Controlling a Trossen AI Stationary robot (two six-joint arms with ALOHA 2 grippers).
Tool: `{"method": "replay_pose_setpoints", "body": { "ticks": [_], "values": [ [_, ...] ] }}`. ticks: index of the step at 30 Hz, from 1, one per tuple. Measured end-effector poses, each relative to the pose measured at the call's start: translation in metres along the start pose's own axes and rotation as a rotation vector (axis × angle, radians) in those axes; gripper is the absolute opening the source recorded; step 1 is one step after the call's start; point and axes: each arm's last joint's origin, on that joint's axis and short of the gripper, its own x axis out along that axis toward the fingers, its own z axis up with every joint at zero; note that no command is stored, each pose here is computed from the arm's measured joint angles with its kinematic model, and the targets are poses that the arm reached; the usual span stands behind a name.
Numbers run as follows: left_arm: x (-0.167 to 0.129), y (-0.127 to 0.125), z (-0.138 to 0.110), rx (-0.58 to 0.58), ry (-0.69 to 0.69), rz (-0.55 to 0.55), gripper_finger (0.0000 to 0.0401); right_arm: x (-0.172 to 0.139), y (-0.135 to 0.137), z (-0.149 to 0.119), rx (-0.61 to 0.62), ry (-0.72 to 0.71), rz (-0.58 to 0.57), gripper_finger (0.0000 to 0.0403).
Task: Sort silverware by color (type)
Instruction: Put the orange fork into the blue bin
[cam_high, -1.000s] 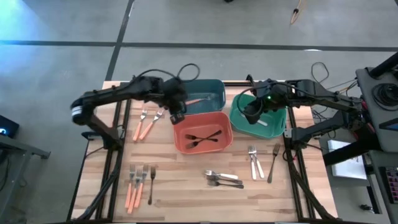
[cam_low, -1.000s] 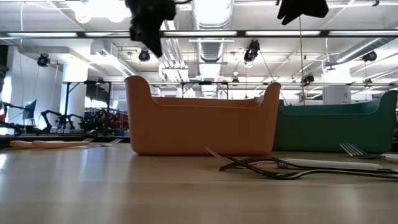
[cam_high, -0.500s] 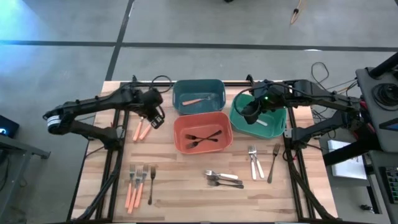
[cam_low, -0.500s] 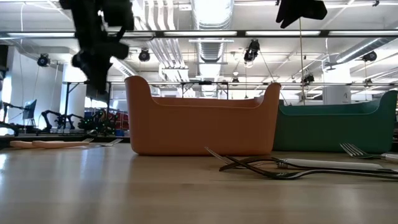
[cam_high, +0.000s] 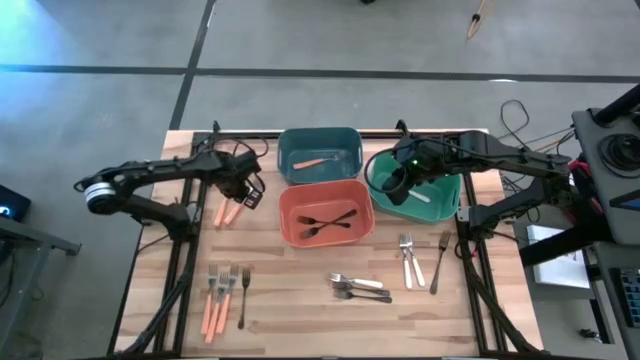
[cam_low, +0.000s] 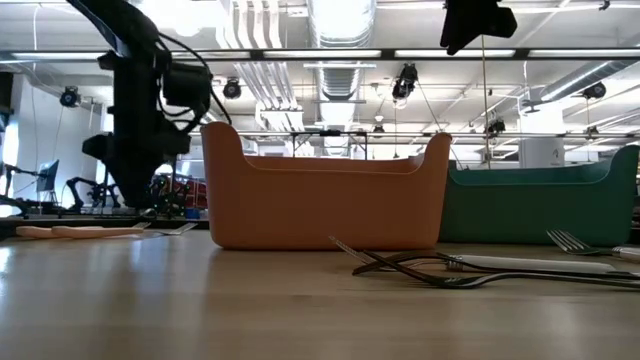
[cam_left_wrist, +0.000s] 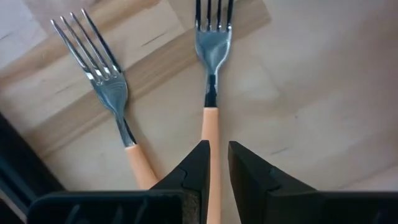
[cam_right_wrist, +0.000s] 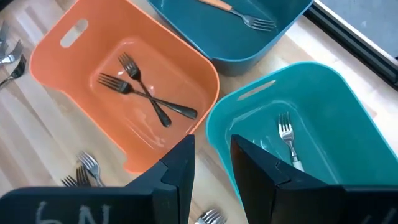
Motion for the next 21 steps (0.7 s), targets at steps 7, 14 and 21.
{"method": "replay_pose_setpoints", "body": {
  "ticks": [7, 14, 21],
  "values": [
    [0.012, -0.005, 0.007, 0.038, 0.039, 0.035, 0.0062, -0.001, 0.0, 0.0, -0.001, -0.003, 0.002, 0.0095],
    [0.017, -0.003, 0.002, 0.057, 0.068, 0.03, 0.0135, -0.001, 0.0, 0.0, -0.003, -0.002, 0.001, 0.0095],
    [0.034, 0.002, -0.01, 0.07, 0.089, 0.042, 0.0162, -0.001, 0.0, 0.0, -0.015, -0.003, 0.001, 0.0095]
  ]
}}
